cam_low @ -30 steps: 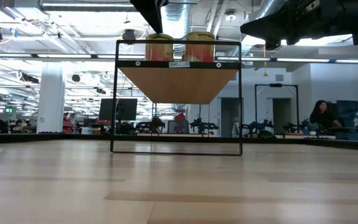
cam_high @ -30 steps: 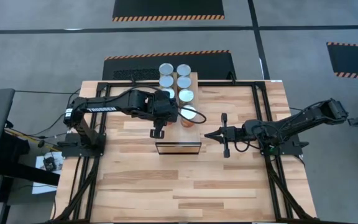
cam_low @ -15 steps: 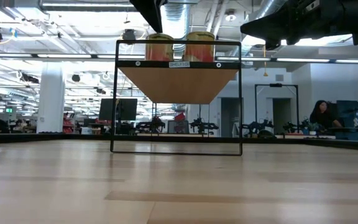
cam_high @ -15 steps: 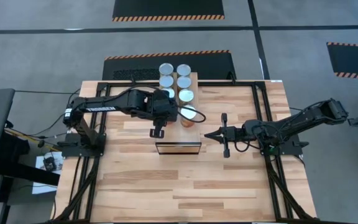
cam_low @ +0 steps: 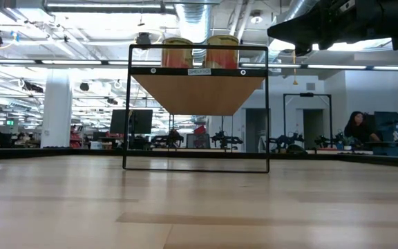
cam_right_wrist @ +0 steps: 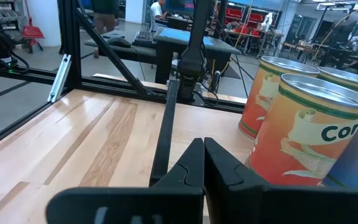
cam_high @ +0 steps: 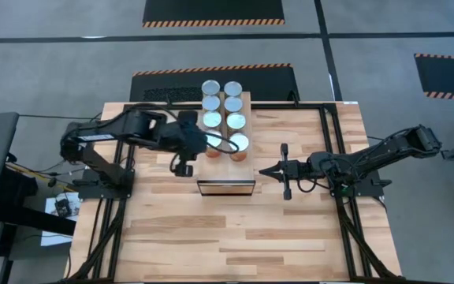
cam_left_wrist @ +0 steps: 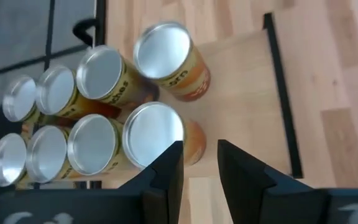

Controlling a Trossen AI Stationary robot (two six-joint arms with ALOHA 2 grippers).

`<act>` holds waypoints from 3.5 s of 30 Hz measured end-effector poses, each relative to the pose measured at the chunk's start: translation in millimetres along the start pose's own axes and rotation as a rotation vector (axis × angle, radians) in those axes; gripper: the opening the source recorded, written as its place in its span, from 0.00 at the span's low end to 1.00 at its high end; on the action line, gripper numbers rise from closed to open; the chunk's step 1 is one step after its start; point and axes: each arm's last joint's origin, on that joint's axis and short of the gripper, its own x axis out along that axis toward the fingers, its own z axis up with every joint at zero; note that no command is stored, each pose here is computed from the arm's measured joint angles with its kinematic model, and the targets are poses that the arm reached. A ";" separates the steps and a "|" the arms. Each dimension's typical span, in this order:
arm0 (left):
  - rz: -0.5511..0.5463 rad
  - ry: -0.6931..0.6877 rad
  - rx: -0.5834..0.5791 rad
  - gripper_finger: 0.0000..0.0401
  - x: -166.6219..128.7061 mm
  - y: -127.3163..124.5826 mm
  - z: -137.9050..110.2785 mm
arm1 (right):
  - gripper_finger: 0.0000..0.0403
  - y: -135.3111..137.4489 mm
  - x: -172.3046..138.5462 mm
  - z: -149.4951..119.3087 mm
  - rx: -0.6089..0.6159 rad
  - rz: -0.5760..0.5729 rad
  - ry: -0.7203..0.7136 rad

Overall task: Pick and place cans onto a shelf
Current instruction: Return to Home Position

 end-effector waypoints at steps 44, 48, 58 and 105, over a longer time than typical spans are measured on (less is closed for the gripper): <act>-0.027 -0.828 -0.263 0.00 82.4 -72.5 -252.3 | 0.03 -26.8 -6.3 -2.5 -0.026 -0.138 0.061; 0.012 -0.896 -0.292 0.00 79.0 -70.4 -263.4 | 0.03 -35.0 -20.3 3.2 -0.024 -0.172 0.074; 0.085 -0.981 -0.345 0.00 87.6 -71.5 -286.3 | 0.02 -41.7 -55.1 -15.9 0.002 -0.309 0.076; 0.215 -0.945 -0.390 0.00 100.1 -68.6 -292.5 | 0.05 -56.8 -112.9 -71.5 0.053 -0.465 0.034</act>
